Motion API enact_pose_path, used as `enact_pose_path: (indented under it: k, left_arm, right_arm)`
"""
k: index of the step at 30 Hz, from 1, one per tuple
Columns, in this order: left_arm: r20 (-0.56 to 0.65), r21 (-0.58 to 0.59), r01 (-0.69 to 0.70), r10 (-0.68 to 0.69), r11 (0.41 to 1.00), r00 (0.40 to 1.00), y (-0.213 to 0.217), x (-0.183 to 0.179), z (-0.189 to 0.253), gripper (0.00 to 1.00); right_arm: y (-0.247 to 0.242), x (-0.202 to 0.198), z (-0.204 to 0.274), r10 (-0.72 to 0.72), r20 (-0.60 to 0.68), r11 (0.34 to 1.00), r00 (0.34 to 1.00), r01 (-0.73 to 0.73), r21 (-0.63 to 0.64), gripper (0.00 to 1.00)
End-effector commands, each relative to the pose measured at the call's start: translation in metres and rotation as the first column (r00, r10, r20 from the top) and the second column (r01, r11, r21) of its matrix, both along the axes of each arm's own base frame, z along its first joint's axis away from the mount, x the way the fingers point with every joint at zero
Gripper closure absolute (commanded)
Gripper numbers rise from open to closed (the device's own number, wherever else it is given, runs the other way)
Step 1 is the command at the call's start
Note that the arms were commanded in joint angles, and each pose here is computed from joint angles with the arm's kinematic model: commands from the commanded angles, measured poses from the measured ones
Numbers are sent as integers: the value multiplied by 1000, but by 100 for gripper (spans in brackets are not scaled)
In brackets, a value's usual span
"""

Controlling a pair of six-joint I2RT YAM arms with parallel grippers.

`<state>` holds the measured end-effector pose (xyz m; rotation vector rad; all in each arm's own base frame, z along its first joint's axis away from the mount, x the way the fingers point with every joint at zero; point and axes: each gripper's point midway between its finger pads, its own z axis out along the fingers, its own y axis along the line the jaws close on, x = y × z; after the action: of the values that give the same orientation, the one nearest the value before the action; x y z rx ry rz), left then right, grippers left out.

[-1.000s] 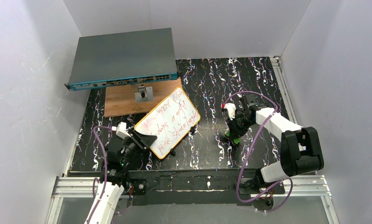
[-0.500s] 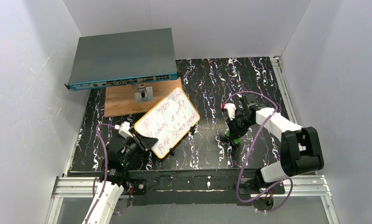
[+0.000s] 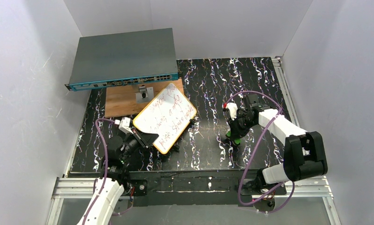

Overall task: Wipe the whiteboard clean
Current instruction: Pick up the whiteboard from the whiteboard stand.

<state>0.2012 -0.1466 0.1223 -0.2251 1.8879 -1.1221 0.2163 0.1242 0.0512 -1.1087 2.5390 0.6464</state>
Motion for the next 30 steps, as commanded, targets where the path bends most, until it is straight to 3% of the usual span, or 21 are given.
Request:
enact_pose_path:
  k: [1,19,30]
  left_arm:
    - [171,-29,104,-98,994,980,-14,-1,53,100]
    - [302,-26,114,-101,993,948,-15,3,92,100]
    - [286,-69,288,-258,955,923,-49,-17,98,100]
  right_arm:
    - [9,8,25,28,74,998,997,-32,54,98]
    - [25,0,68,47,135,978,990,-73,197,98]
    - [29,-27,119,115,189,921,975,-176,348,99]
